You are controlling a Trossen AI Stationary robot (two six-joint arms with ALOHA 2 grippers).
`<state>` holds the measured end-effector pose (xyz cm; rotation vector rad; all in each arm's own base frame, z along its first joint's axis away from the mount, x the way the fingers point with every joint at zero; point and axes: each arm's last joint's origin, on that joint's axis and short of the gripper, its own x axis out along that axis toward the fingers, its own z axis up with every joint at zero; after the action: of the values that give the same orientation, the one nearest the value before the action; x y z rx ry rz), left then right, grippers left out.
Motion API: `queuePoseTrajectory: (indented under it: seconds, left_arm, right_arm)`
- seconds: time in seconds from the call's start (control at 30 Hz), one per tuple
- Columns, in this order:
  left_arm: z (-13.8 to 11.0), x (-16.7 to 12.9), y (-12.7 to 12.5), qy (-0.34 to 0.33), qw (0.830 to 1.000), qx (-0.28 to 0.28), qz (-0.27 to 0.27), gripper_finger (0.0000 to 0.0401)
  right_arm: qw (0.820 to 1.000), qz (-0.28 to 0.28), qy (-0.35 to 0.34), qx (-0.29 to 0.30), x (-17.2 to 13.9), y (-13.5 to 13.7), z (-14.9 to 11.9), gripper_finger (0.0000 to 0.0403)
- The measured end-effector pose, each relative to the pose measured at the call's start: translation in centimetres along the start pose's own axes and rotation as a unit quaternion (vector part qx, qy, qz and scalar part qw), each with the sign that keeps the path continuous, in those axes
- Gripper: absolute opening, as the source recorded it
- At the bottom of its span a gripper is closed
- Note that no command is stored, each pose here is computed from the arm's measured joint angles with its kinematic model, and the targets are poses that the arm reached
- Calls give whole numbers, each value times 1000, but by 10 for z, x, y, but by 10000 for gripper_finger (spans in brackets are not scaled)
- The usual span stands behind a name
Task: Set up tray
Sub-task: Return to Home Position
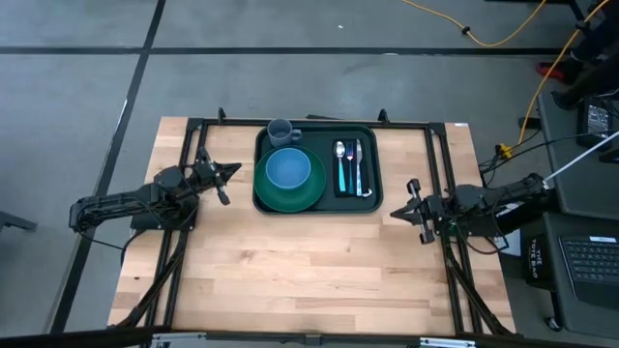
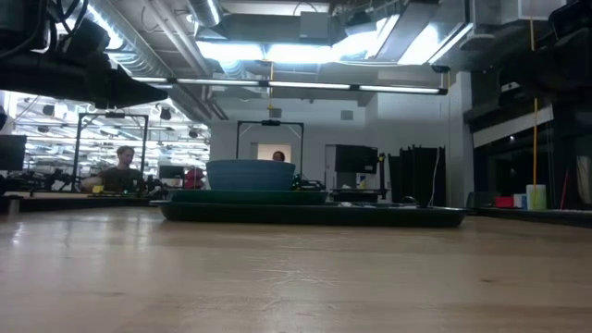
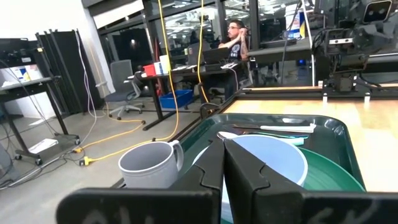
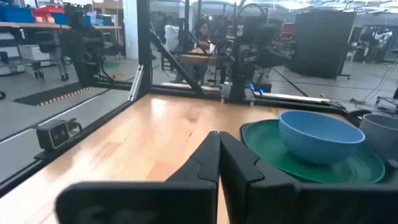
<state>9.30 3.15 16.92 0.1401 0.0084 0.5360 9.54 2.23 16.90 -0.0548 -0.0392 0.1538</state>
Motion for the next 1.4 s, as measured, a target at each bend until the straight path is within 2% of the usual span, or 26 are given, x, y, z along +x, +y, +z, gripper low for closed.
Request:
queuePoseTrajectory:
  seconds: [0.27, 1.4]
  left_arm:
    - [0, 0, 0, 0, 1000, 0, 0, 2]
    - [0, 0, 0, 0, 1000, 0, 0, 5]
  right_arm:
    - [1000, 1, 4, 30, 1, 0, -1, 10]
    - [1000, 1, 4, 28, 1, 0, -1, 10]
